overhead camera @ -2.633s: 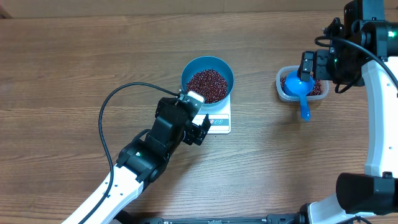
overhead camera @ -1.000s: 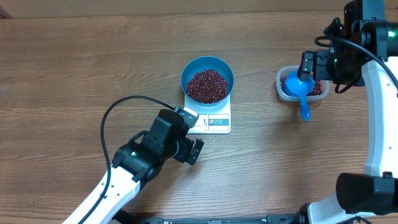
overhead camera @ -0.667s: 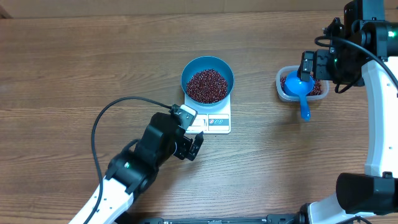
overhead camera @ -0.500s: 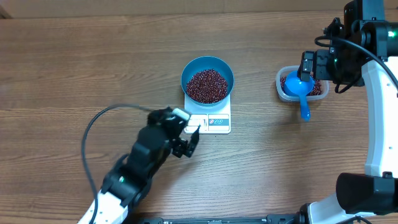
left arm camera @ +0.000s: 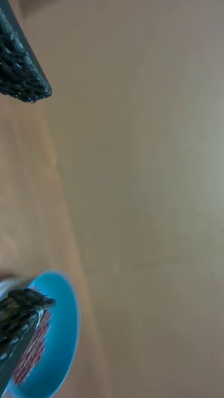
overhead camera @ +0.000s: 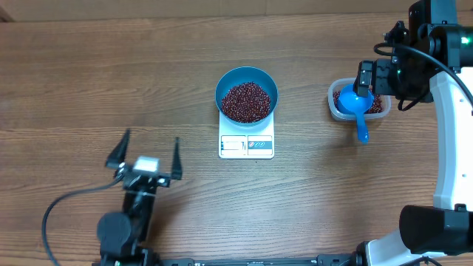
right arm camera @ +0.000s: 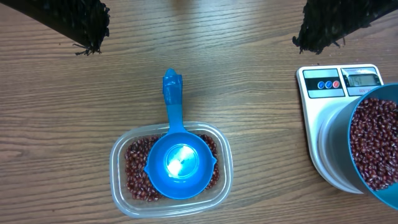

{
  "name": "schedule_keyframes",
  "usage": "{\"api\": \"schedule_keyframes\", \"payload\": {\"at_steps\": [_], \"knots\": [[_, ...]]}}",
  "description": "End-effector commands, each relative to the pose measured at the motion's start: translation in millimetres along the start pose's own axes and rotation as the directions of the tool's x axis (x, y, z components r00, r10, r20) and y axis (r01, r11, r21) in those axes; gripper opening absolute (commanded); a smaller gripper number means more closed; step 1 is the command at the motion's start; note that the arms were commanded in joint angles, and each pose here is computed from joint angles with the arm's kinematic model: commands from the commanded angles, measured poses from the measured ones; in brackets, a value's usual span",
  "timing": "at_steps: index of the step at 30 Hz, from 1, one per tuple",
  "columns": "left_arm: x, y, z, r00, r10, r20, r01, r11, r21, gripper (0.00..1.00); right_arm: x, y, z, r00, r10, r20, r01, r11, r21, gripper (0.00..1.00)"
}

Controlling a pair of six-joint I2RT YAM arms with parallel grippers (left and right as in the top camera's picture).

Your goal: Scoop item into bowl and weigh 150g on scale

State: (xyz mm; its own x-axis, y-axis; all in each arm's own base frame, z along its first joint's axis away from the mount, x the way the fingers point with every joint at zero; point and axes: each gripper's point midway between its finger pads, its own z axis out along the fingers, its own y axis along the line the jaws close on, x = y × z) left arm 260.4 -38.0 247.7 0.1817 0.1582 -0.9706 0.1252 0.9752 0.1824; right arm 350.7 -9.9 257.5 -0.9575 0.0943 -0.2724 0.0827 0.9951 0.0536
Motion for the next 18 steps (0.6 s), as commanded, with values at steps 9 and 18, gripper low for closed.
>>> {"api": "schedule_keyframes", "payload": {"at_steps": [9, 18], "knots": [[30, 38, -29, 0.988, -0.150, 0.028, 0.153, 0.975, -0.159, 1.00, -3, 2, -7, 1.000, -0.011, 0.025, 0.011, 1.000, -0.007, 1.00], [78, 43, -35, 0.952, -0.274, -0.138, 0.234, 0.940, -0.250, 1.00, -3, 2, -7, 1.000, -0.011, 0.024, 0.011, 1.000, -0.008, 1.00]]}}
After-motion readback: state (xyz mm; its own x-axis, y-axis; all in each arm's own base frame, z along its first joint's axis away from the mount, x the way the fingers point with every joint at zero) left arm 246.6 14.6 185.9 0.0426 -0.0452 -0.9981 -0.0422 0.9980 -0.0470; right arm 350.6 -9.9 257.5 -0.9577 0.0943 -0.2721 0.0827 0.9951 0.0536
